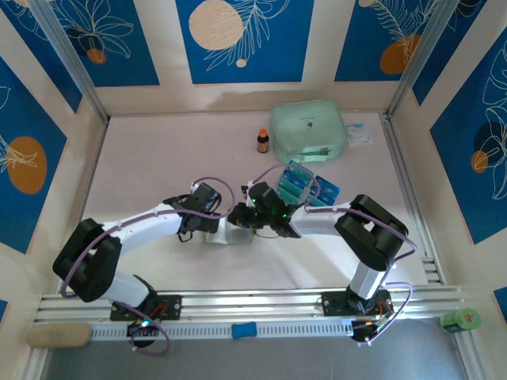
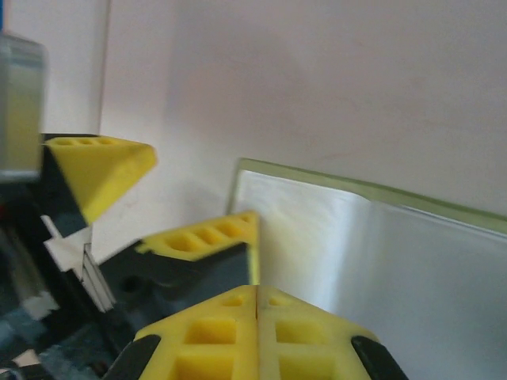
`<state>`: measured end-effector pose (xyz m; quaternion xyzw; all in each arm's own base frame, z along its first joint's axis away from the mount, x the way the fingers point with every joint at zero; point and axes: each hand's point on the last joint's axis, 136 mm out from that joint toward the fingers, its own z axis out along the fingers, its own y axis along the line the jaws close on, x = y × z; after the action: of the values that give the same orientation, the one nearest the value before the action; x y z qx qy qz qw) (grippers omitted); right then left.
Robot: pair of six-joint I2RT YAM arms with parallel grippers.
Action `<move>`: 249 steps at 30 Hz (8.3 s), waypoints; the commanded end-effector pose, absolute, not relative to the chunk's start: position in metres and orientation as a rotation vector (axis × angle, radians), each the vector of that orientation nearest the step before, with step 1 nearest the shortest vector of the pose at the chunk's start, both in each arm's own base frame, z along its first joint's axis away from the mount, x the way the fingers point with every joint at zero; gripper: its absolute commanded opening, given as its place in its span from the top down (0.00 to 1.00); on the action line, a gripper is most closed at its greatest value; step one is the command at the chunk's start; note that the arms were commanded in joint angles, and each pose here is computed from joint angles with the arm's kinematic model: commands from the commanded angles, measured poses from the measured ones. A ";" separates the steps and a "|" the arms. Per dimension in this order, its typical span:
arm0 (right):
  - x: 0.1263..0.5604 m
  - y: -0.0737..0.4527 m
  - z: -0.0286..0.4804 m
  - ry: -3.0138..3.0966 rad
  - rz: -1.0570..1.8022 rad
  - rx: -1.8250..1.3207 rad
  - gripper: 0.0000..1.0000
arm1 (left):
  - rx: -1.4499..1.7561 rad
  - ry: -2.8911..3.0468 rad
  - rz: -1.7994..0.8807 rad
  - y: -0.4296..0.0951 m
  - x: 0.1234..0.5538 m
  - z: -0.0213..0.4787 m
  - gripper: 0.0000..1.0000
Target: Put the credit cards into the card holder
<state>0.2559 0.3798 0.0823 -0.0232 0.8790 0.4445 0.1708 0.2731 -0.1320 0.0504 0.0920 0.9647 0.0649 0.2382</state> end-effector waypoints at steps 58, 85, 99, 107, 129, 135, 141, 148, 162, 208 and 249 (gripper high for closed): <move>0.244 0.313 0.023 2.626 1.150 0.071 1.00 | 0.153 2.717 0.080 -0.131 0.278 0.026 0.00; 0.223 0.337 0.071 2.551 1.147 -0.059 1.00 | 0.213 2.672 0.088 -0.134 0.292 0.044 0.00; 0.237 0.389 0.053 2.603 1.241 -0.134 1.00 | 0.182 2.668 0.072 -0.132 0.289 0.049 0.00; 0.238 0.394 0.031 2.653 1.248 -0.112 1.00 | 0.136 2.650 -0.028 -0.138 0.286 0.067 0.00; 0.230 0.376 0.038 2.640 1.252 -0.093 1.00 | -0.026 2.745 -0.209 -0.137 0.242 0.023 0.00; 0.227 0.348 0.031 2.653 1.202 -0.050 1.00 | -0.027 2.744 -0.199 -0.137 0.243 0.021 0.00; 0.226 0.333 0.030 2.660 1.197 -0.016 1.00 | -0.020 2.749 -0.182 -0.136 0.244 0.020 0.00; 0.249 0.308 0.081 2.576 1.139 -0.077 0.99 | -0.024 2.736 -0.174 -0.134 0.245 0.023 0.00; 0.325 0.213 0.144 2.605 0.530 -0.296 0.59 | -0.037 2.733 -0.155 -0.130 0.244 0.022 0.00; 0.350 0.187 0.068 2.687 -0.258 -0.662 0.93 | -0.033 2.731 -0.152 -0.130 0.245 0.025 0.00; 0.247 0.358 0.096 2.502 1.326 -0.069 1.00 | -0.236 2.680 -0.100 -0.102 0.226 0.027 0.00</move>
<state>0.2456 0.3446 0.0832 -0.0295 0.8935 0.4211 0.1535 0.2333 -0.1129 0.0321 -0.0726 0.9688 -0.0537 0.2308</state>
